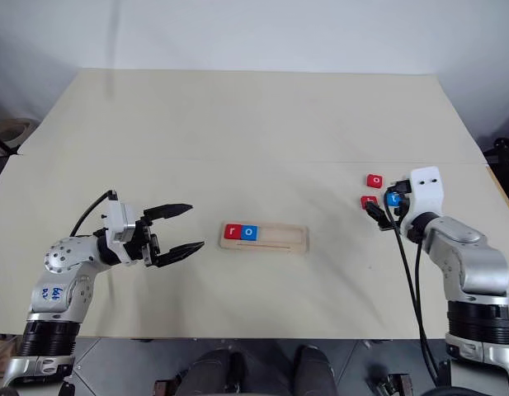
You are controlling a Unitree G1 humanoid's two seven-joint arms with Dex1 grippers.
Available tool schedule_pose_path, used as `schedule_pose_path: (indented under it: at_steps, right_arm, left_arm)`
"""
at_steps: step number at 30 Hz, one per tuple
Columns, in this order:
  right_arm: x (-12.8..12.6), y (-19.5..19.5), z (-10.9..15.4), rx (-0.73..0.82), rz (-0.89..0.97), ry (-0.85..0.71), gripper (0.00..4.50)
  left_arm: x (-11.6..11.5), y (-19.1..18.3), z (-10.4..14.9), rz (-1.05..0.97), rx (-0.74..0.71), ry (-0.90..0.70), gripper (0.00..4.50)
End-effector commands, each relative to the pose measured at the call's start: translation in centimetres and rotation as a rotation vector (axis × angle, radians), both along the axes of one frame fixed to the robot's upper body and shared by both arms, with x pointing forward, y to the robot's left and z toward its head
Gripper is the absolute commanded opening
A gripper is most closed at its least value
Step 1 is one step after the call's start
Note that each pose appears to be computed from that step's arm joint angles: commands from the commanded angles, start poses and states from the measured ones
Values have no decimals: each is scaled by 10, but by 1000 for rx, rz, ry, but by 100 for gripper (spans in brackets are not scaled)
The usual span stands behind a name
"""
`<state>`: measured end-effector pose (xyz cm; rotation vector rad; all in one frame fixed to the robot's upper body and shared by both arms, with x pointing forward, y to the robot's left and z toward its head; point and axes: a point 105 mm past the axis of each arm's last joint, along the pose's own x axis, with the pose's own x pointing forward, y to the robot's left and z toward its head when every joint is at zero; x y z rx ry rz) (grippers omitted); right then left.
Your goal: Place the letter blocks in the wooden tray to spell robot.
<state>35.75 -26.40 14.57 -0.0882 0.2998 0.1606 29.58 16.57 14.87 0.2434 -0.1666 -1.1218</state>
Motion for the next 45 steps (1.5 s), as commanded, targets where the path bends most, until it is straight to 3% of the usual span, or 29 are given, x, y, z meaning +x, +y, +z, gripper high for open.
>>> schedule_pose_path:
  at_steps: [1,11,14,25,26,34,43,45]
  right_arm:
    - [9,11,7,-3,-26,-27,450]
    - [24,22,-9,-12,-134,6,450]
    - [26,20,-11,-8,-158,15,397]
    - [21,24,-14,19,-162,23,16]
    - [21,24,-14,12,-157,22,12]
    - [12,33,-5,-26,-63,-32,12]
    - [-6,74,2,21,180,-40,313]
    - [-10,80,3,24,218,-39,313]
  left_arm:
    - [-3,-6,8,-19,-10,-43,449]
    - [-6,-4,11,-3,-11,-55,449]
    - [-7,-2,12,6,-10,-58,450]
    - [-7,-2,12,9,-9,-60,450]
    - [-7,-2,12,8,-9,-60,450]
    - [-6,-2,11,8,-9,-57,450]
    - [-6,1,9,17,-1,-49,450]
    - [-7,2,9,19,1,-47,450]
